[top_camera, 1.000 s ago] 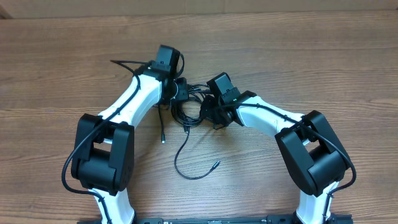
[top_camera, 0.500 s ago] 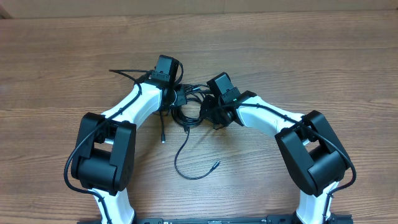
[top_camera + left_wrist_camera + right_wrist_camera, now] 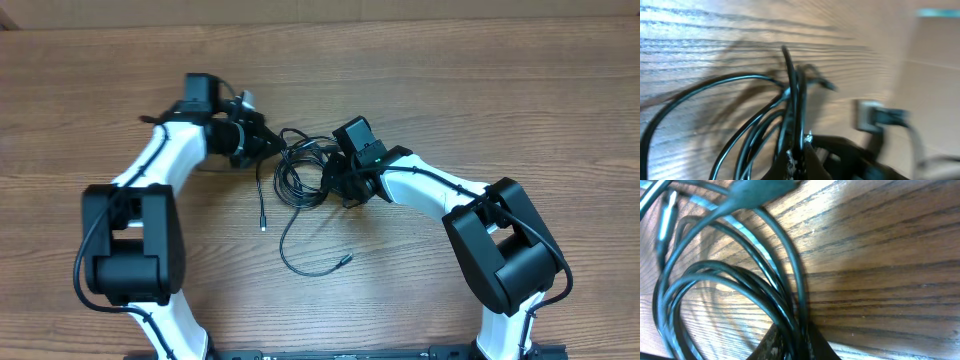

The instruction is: Untangle cables

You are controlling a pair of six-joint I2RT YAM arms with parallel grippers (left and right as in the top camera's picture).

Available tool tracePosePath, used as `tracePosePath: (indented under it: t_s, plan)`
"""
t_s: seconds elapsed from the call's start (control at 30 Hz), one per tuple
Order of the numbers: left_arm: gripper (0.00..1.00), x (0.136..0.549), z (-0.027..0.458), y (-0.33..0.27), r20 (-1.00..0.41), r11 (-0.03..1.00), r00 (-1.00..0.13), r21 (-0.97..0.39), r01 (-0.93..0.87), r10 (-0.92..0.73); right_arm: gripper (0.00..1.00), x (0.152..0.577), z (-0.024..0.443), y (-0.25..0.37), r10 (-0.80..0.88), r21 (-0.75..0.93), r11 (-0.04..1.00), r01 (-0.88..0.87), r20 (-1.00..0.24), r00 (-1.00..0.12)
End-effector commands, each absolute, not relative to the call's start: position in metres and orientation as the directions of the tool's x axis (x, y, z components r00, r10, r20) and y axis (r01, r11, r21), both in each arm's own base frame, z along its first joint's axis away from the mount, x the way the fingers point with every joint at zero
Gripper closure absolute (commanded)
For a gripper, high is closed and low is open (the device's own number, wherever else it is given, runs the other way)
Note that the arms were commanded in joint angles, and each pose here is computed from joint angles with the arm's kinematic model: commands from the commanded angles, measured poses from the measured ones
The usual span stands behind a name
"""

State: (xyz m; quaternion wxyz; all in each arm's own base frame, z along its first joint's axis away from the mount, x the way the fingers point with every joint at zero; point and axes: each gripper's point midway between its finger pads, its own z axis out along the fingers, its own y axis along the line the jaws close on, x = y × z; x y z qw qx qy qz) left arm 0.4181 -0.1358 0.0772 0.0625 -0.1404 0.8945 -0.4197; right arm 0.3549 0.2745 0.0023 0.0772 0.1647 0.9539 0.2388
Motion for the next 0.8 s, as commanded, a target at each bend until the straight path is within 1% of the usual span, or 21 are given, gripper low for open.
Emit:
tracePosePath:
  t_s: [0.0,0.1,0.13,0.23,0.33,0.43,0.5,0.6,0.63,0.7,0.77]
  plan:
    - [0.96,0.422,0.137,-0.126,0.035,0.346,-0.964,-0.929,-0.128,-0.264,0.87,0.354,-0.003,0.272,0.348,0.459,0.845,0.276,-0.080,-0.934]
    - [0.96,0.427,0.144,-0.098,0.044,0.293,-0.948,-0.945,-0.141,-0.314,0.87,0.354,-0.004,0.272,0.348,0.459,0.845,0.276,-0.079,-0.934]
    - [0.96,0.428,0.149,-0.085,0.049,0.262,-0.942,-0.954,-0.142,-0.332,0.87,0.354,-0.003,0.272,0.348,0.459,0.845,0.276,-0.080,-0.934]
    - [0.96,0.432,0.151,-0.057,0.052,0.243,-0.920,-0.957,-0.157,-0.390,0.87,0.354,-0.004,0.271,0.349,0.458,0.845,0.276,-0.082,-0.933]
    - [0.96,0.431,0.146,-0.031,0.018,0.268,-0.901,-0.952,-0.148,-0.432,0.87,0.355,-0.004,0.270,0.352,0.453,0.847,0.277,-0.088,-0.932]
    - [0.96,0.422,0.122,-0.007,0.061,0.348,-0.867,-0.900,-0.262,-0.495,0.87,0.355,-0.004,0.270,0.352,0.453,0.847,0.277,-0.088,-0.932]
    - [0.96,0.413,0.106,0.008,0.098,0.391,-0.840,-0.852,-0.348,-0.534,0.88,0.355,-0.004,0.270,0.352,0.453,0.847,0.277,-0.088,-0.932]
    - [0.96,0.401,0.083,0.034,0.115,0.466,-0.795,-0.756,-0.459,-0.596,0.87,0.355,-0.004,0.270,0.352,0.453,0.847,0.277,-0.088,-0.932]
    - [0.96,0.390,0.065,0.056,0.116,0.523,-0.756,-0.655,-0.546,-0.644,0.87,0.355,-0.004,0.270,0.352,0.453,0.847,0.277,-0.088,-0.932]
    - [0.96,0.368,0.045,0.086,0.131,0.553,-0.685,-0.491,-0.673,-0.717,0.87,0.356,-0.004,0.270,0.352,0.454,0.847,0.277,-0.089,-0.932]
    - [0.96,0.362,0.040,0.098,0.117,0.565,-0.665,-0.434,-0.702,-0.737,0.87,0.356,-0.003,0.271,0.352,0.456,0.846,0.276,-0.090,-0.932]
